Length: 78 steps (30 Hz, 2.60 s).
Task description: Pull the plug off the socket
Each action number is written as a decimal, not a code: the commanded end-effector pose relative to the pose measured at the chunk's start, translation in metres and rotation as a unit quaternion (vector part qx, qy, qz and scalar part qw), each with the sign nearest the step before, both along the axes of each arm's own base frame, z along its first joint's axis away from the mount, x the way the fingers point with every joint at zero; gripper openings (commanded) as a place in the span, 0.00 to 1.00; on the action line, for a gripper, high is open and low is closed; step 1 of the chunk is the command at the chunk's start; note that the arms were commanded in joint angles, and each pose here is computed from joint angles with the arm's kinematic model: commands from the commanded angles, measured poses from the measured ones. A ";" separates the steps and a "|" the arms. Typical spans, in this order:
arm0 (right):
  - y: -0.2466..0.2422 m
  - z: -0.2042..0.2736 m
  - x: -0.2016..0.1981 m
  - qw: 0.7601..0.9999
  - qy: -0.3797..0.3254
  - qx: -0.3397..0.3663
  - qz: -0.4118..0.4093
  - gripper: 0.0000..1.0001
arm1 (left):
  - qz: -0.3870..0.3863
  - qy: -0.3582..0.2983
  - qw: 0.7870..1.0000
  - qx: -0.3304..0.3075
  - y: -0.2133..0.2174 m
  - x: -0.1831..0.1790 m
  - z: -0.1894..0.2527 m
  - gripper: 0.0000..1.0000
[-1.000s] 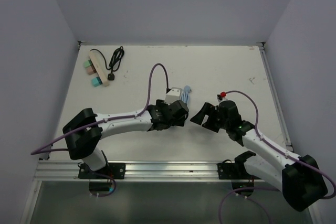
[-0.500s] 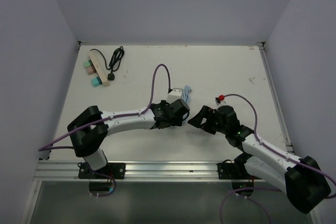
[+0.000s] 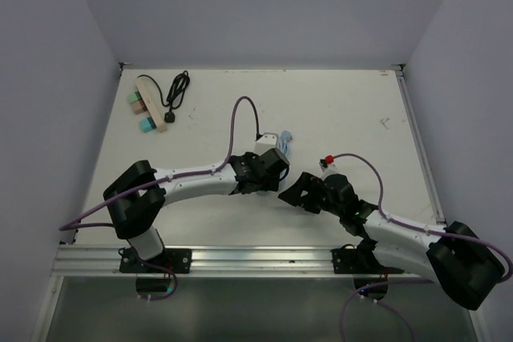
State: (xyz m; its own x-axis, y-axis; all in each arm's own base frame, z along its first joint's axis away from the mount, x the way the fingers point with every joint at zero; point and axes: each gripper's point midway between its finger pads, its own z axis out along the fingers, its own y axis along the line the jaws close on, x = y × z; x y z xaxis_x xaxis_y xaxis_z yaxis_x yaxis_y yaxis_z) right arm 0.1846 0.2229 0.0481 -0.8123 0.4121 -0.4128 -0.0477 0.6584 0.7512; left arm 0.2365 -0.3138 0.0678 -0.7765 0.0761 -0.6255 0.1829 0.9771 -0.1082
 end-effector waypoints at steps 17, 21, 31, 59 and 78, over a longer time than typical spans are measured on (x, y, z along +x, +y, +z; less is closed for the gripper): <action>0.043 0.007 0.031 0.994 -0.075 0.067 -0.045 0.71 | 0.044 0.017 0.989 -0.141 -0.056 0.026 0.044 0.02; 0.043 -0.005 0.033 0.993 -0.064 0.082 -0.062 0.69 | 0.046 0.026 0.987 -0.151 -0.059 0.026 0.043 0.02; 0.033 -0.018 0.036 0.985 -0.062 0.126 -0.104 0.60 | 0.054 0.028 0.985 -0.162 -0.054 0.026 0.046 0.01; 0.037 0.006 0.054 0.981 -0.139 0.112 -0.076 0.25 | 0.054 0.036 0.978 -0.199 -0.049 0.018 0.058 0.00; -0.011 0.020 0.051 0.981 -0.154 -0.116 -0.027 0.00 | 0.067 0.052 0.949 -0.305 -0.037 0.005 0.057 0.00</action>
